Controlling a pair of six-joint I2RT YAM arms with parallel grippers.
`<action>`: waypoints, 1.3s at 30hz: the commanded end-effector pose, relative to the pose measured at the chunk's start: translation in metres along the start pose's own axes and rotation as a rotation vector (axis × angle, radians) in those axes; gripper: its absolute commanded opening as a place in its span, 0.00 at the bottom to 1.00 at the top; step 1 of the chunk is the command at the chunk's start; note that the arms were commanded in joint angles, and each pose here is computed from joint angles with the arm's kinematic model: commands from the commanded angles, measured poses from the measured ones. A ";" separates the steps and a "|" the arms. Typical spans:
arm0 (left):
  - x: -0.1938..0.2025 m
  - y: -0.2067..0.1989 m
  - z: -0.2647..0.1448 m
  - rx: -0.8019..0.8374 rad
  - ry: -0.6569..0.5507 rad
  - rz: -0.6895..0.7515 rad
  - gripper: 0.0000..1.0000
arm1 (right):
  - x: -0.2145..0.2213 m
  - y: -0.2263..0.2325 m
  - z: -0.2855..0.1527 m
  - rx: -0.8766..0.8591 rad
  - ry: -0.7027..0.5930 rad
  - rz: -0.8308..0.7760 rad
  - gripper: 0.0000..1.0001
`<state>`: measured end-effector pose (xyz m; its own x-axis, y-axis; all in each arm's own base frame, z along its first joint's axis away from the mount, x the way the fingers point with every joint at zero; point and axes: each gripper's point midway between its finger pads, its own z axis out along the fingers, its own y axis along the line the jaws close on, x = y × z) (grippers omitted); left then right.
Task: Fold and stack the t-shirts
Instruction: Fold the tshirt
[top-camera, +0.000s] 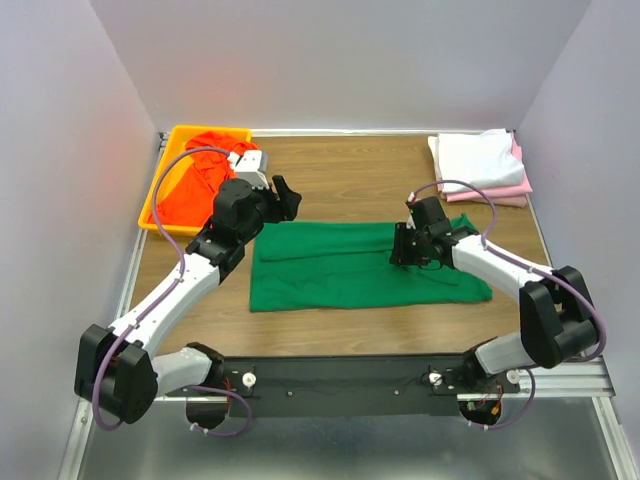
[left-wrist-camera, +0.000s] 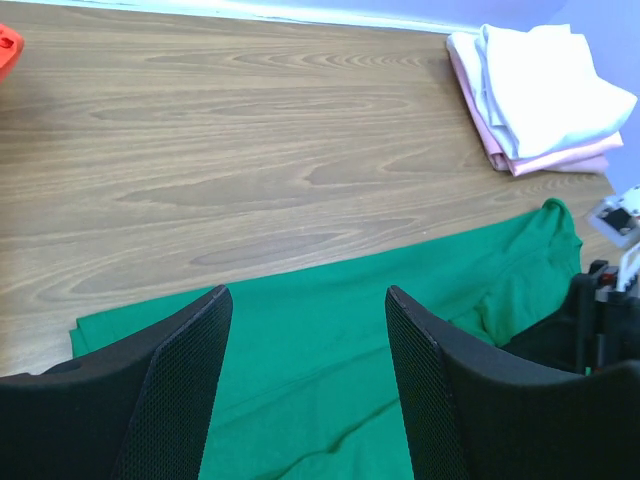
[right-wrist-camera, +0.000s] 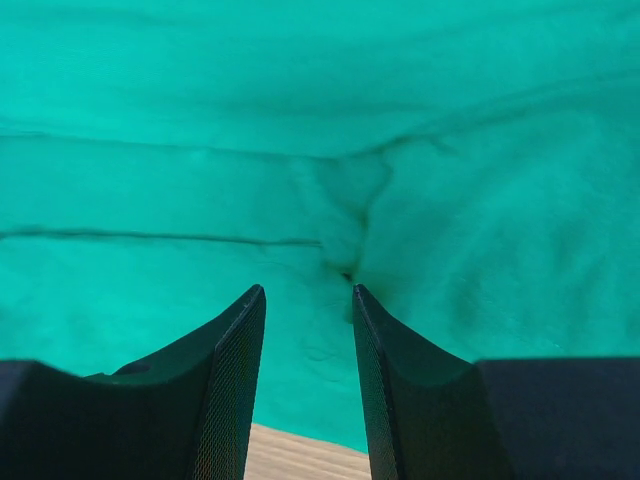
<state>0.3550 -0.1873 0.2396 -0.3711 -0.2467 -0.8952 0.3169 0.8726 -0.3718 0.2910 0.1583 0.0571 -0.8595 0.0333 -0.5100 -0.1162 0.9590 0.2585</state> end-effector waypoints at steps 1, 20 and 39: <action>0.017 0.006 -0.008 -0.015 0.052 0.016 0.71 | 0.012 -0.019 0.005 0.102 0.019 0.013 0.47; 0.019 0.014 -0.006 -0.058 0.053 0.030 0.71 | 0.026 -0.045 0.016 0.222 0.053 0.012 0.35; 0.019 0.017 -0.004 -0.069 0.056 0.036 0.71 | 0.020 -0.036 0.011 0.176 0.040 -0.018 0.00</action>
<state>0.3482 -0.1798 0.2219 -0.4115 -0.2119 -0.8865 0.2875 0.8928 -0.3468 0.2858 0.1245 0.0243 -0.8770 0.0254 -0.4798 -0.0229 0.9953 0.0945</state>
